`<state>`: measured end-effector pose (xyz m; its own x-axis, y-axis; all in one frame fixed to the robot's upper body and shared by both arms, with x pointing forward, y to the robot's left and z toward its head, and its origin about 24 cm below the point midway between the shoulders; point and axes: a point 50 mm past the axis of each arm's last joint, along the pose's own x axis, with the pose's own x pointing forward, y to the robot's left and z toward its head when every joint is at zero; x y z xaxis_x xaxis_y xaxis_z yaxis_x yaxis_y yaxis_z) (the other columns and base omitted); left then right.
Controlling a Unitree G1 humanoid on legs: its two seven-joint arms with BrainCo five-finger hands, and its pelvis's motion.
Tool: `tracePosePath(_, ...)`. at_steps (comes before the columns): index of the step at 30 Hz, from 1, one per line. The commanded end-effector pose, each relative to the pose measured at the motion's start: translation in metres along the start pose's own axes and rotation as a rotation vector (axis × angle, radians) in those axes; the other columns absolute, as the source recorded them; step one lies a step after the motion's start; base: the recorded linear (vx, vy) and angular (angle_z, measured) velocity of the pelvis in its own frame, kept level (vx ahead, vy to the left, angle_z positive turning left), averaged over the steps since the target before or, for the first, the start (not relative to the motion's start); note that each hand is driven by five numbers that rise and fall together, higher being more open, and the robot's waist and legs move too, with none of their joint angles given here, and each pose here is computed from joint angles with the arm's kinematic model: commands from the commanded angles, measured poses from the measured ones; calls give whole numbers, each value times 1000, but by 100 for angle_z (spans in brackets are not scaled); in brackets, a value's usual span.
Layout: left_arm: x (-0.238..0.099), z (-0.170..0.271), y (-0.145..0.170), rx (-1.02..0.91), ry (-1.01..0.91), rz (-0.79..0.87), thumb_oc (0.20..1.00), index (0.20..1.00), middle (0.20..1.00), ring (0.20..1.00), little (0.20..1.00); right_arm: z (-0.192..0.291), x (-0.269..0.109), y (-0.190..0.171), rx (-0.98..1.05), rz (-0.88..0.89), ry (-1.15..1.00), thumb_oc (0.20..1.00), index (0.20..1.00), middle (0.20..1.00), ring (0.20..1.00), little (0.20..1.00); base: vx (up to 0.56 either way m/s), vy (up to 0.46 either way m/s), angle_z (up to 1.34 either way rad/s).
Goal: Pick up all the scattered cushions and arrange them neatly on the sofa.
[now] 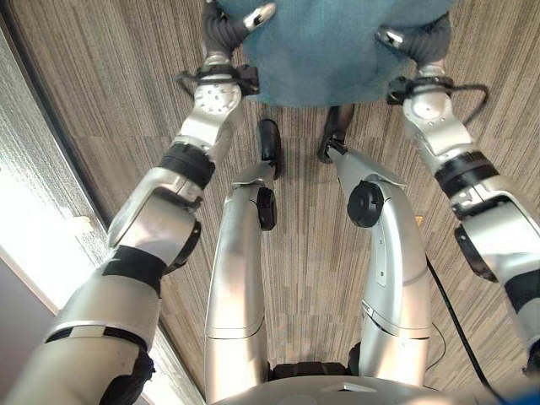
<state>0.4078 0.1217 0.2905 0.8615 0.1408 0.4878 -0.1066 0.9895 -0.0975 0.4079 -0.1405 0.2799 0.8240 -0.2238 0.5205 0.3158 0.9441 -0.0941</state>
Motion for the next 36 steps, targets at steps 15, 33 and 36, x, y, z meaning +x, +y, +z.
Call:
tracePosePath(15,-51,-7,2,-300,-135,10,200,200,200,200,200,53,-48,25,271,132,-367,200,200,200,200,200,-26,-11,1)
tracePosePath(33,-206,-107,86,-95,202,-12,200,200,200,200,200,-90,-182,-37,107,291,81,200,200,200,200,200,100,68,5)
tracePosePath(36,-223,-114,102,-56,271,2,200,200,200,200,200,-99,-190,-41,109,304,133,200,200,200,200,200,160,239,-28)
